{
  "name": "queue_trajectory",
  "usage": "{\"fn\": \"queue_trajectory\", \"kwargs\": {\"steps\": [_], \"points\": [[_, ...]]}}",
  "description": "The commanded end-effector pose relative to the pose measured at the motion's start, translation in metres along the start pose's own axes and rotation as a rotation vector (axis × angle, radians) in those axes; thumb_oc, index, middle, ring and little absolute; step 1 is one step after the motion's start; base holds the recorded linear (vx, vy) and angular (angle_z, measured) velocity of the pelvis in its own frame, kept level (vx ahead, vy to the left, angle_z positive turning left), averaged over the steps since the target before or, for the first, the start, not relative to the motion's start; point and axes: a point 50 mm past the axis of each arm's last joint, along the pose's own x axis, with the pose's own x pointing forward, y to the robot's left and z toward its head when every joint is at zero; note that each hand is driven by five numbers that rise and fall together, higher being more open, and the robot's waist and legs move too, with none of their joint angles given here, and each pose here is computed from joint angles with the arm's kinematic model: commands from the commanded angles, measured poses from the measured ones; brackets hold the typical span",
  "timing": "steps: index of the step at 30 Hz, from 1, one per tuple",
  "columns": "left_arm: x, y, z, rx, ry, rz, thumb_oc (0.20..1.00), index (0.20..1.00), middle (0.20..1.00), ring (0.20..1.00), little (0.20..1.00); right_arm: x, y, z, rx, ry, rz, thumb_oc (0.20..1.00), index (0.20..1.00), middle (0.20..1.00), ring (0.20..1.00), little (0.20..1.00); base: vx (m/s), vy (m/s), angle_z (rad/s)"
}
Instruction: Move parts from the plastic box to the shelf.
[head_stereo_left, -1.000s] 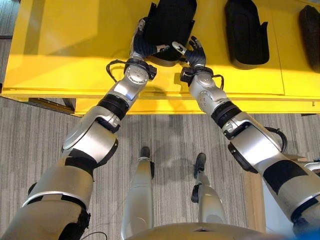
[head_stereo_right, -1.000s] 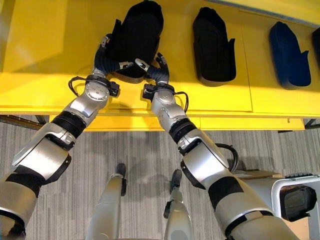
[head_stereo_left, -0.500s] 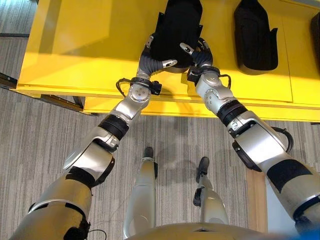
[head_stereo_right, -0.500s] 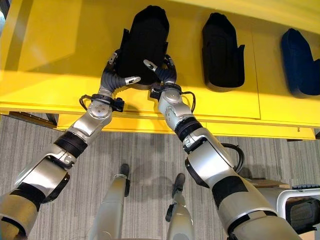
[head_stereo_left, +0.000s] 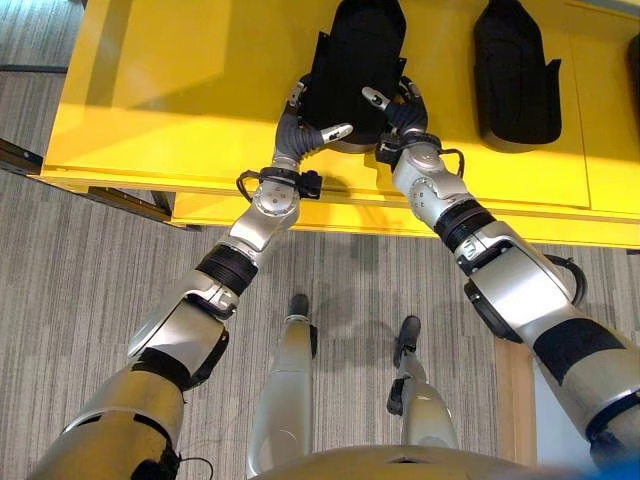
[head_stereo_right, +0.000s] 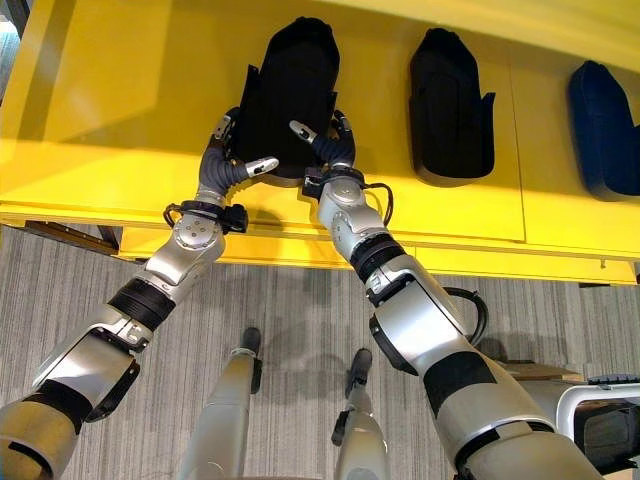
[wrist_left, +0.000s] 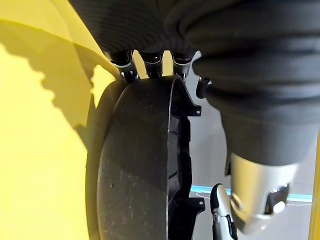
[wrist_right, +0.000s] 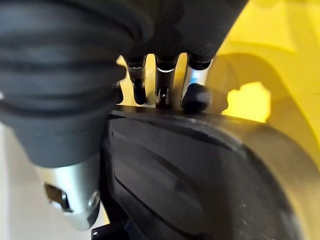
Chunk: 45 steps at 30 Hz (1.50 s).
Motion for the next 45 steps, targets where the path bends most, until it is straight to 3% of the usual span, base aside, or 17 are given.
{"fn": "queue_trajectory", "kwargs": {"steps": [1, 19, 26, 37, 45], "points": [[-0.001, -0.013, 0.005, -0.021, -0.011, -0.073, 1.000, 1.000, 1.000, 1.000, 1.000, 0.004, 0.023, 0.061, 0.006, -0.163, 0.074, 1.000, 1.000, 1.000, 1.000, 1.000, 0.00, 0.000, 0.00], [-0.016, -0.014, 0.006, -0.102, -0.035, -0.118, 1.000, 1.000, 1.000, 1.000, 1.000, 0.004, 0.028, 0.095, -0.056, -0.267, 0.093, 1.000, 1.000, 1.000, 1.000, 1.000, 0.00, -0.002, 0.01], [-0.012, 0.002, 0.025, -0.090, -0.126, -0.070, 1.000, 1.000, 1.000, 1.000, 1.000, 0.004, 0.018, 0.116, -0.088, -0.333, 0.071, 1.000, 1.000, 1.000, 1.000, 1.000, 0.00, 0.000, 0.00], [-0.013, 0.099, 0.099, 0.094, -0.448, 0.203, 1.000, 1.000, 1.000, 1.000, 1.000, 0.001, -0.010, 0.158, -0.139, -0.465, 0.051, 1.000, 1.000, 1.000, 1.000, 1.000, -0.04, -0.010, -0.01], [-0.037, 0.128, 0.106, 0.092, -0.507, 0.287, 1.000, 1.000, 1.000, 1.000, 1.000, -0.005, -0.028, 0.170, -0.145, -0.529, 0.054, 1.000, 1.000, 1.000, 1.000, 1.000, 0.00, -0.001, 0.00]]}}
